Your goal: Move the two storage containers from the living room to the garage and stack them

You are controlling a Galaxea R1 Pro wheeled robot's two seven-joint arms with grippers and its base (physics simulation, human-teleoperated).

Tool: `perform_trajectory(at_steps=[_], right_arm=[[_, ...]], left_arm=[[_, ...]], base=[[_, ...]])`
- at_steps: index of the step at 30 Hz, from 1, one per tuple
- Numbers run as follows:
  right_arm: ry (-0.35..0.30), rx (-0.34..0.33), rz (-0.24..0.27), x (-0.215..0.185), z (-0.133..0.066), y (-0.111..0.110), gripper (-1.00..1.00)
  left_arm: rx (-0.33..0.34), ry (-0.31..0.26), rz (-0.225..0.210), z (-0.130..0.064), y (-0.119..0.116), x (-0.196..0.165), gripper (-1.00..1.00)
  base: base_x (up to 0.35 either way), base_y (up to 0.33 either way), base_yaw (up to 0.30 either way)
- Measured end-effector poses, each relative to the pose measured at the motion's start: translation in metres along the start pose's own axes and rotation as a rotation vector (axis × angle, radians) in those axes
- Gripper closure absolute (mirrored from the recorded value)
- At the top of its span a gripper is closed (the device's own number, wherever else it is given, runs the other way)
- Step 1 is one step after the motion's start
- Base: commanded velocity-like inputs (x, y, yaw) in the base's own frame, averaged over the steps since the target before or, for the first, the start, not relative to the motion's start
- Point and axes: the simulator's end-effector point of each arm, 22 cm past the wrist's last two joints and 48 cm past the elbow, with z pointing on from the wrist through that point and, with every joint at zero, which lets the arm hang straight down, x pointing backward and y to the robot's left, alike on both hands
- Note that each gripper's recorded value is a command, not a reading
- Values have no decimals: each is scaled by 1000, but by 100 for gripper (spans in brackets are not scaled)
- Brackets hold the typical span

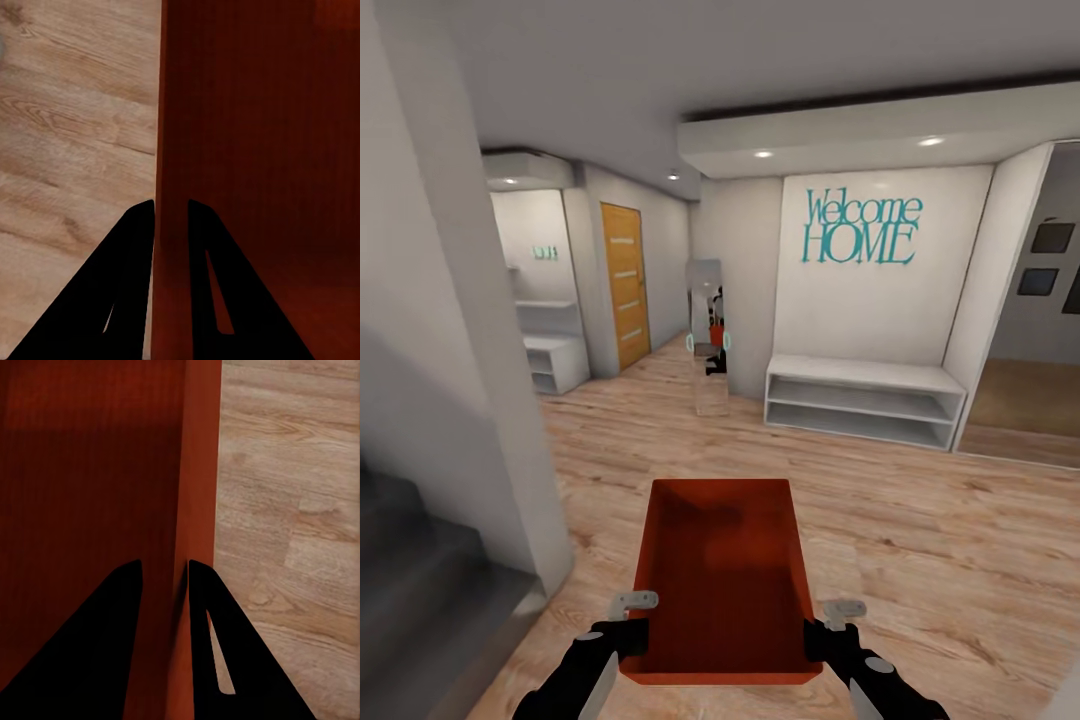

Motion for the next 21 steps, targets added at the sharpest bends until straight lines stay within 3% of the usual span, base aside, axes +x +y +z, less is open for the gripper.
perform_trajectory(at_steps=[21], right_arm=[[3, 0, 1, 1, 0, 0, 100]], left_arm=[[0, 3, 0, 1, 0, 1, 100]], base=[[329, 0, 0]])
